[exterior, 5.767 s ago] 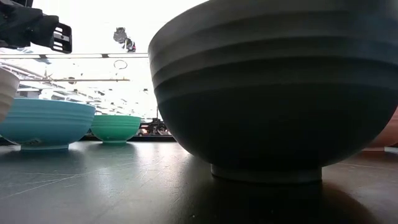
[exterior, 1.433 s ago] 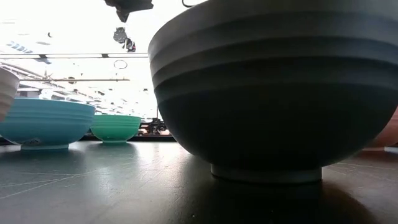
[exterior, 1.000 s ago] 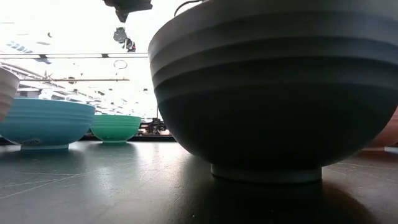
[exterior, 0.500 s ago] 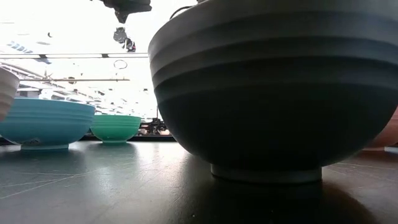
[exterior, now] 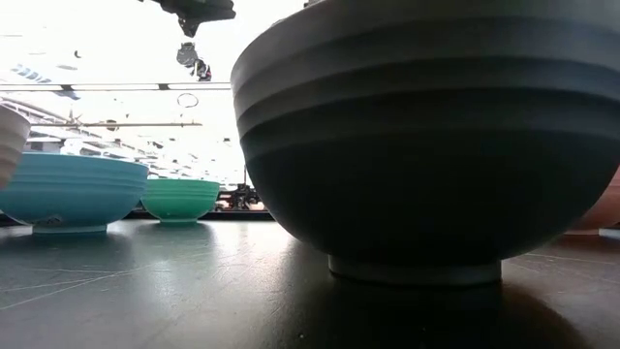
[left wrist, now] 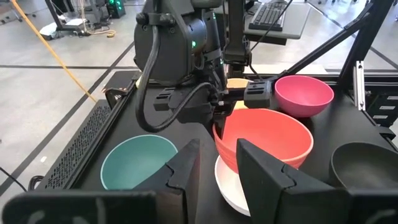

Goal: Nest bowls inside each other
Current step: Stack the orange bowl on top of the white bowl

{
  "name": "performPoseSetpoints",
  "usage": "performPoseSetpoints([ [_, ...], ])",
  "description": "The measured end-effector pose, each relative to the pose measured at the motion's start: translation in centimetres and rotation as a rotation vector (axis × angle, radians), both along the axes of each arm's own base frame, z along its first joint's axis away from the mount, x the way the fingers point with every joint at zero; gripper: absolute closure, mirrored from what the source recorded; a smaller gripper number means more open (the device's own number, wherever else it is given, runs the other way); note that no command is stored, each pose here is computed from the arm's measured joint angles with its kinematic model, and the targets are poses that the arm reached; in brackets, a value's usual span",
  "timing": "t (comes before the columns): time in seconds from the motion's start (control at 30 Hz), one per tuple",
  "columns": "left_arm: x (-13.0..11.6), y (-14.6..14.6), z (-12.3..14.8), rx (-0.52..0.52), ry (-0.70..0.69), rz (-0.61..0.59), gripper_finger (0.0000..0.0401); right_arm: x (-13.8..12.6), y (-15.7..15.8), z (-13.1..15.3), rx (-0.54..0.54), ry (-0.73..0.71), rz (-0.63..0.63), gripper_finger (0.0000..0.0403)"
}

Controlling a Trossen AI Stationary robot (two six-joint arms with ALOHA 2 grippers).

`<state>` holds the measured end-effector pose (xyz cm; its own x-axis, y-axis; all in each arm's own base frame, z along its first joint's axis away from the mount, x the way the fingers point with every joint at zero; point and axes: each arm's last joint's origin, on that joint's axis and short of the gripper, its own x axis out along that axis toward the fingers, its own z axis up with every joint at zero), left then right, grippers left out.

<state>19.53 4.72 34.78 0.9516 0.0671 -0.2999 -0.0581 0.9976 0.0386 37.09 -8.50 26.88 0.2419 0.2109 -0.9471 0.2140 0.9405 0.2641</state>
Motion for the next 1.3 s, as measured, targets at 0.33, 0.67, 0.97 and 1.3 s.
performPoseSetpoints([
  [0.33,0.0,0.0,0.0,-0.001,0.001,0.0,0.0293,0.8,-0.5,-2.0,0.059,0.042,0.007,0.0403],
  [0.67,0.0,0.0,-0.1,-0.003,0.009,-0.001,0.0293,1.2,-0.6,-2.8,0.037,0.051,0.012,0.0403],
  [0.97,0.0,0.0,-0.1,-0.005,0.015,-0.001,0.0293,1.2,-0.6,-2.8,0.038,0.051,0.01,0.0403],
  [1.3,0.0,-0.4,-0.3,-0.008,0.029,-0.019,0.0293,1.7,-0.6,-3.9,0.067,0.066,0.018,0.0403],
])
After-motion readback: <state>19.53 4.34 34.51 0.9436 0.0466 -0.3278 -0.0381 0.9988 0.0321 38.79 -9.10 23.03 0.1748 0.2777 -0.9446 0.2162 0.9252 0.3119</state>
